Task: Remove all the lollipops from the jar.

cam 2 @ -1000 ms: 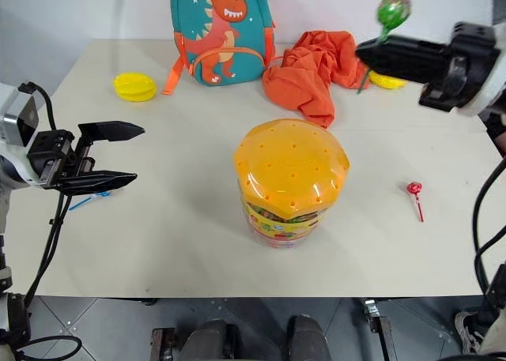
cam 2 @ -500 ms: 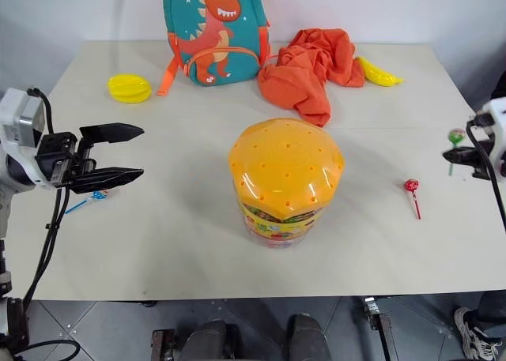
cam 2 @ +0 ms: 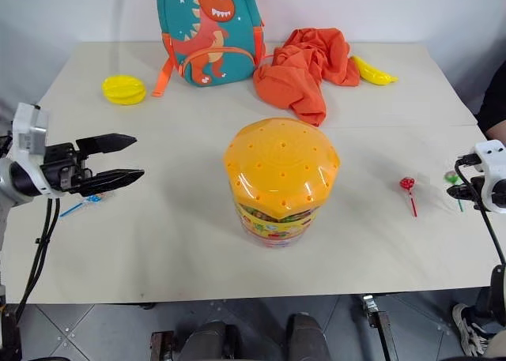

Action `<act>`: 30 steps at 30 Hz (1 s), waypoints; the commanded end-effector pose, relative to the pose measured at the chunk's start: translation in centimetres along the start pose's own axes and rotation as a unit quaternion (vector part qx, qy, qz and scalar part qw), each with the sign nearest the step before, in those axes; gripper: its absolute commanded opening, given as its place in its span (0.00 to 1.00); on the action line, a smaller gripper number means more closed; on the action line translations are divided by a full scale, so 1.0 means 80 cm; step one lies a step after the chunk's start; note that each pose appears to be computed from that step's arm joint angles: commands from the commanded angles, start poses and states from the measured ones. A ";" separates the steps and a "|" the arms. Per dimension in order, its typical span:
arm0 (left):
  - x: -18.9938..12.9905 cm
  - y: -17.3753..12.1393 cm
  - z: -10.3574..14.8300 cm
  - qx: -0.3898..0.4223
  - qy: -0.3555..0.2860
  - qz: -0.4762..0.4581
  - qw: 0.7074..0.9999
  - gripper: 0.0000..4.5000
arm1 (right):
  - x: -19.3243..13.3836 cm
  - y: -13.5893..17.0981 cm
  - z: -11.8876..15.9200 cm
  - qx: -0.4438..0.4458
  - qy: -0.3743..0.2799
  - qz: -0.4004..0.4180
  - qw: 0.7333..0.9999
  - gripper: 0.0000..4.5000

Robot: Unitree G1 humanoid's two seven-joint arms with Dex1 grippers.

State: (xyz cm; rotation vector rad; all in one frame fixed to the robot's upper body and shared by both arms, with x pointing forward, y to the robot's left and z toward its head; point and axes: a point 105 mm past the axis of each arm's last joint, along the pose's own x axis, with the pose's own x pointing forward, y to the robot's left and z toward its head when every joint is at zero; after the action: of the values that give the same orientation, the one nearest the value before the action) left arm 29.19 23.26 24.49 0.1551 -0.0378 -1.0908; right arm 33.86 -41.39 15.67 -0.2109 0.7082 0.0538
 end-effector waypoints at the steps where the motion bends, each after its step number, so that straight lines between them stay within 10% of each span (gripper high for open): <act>1: -0.011 -0.003 0.018 0.036 -0.018 0.001 0.999 1.00 | -0.013 -0.007 0.007 -0.015 -0.008 0.001 1.000 0.39; 9: -0.022 0.007 0.017 0.038 -0.064 0.018 0.997 1.00 | -0.042 -0.004 0.014 -0.046 -0.027 0.031 0.998 0.98; 18: -0.032 0.002 -0.004 0.015 -0.074 0.024 0.997 1.00 | -0.143 0.122 0.072 -0.145 -0.261 0.287 0.910 0.99; 30: -0.050 -0.043 -0.039 -0.049 -0.039 0.056 0.996 1.00 | -0.069 0.225 -0.016 -0.285 -0.157 0.441 0.836 0.99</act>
State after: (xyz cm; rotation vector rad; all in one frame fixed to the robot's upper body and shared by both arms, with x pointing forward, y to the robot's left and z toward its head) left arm 25.33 25.66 19.88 0.0113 -0.0120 -1.0007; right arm 26.53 -23.76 15.05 -0.3882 0.4073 1.1769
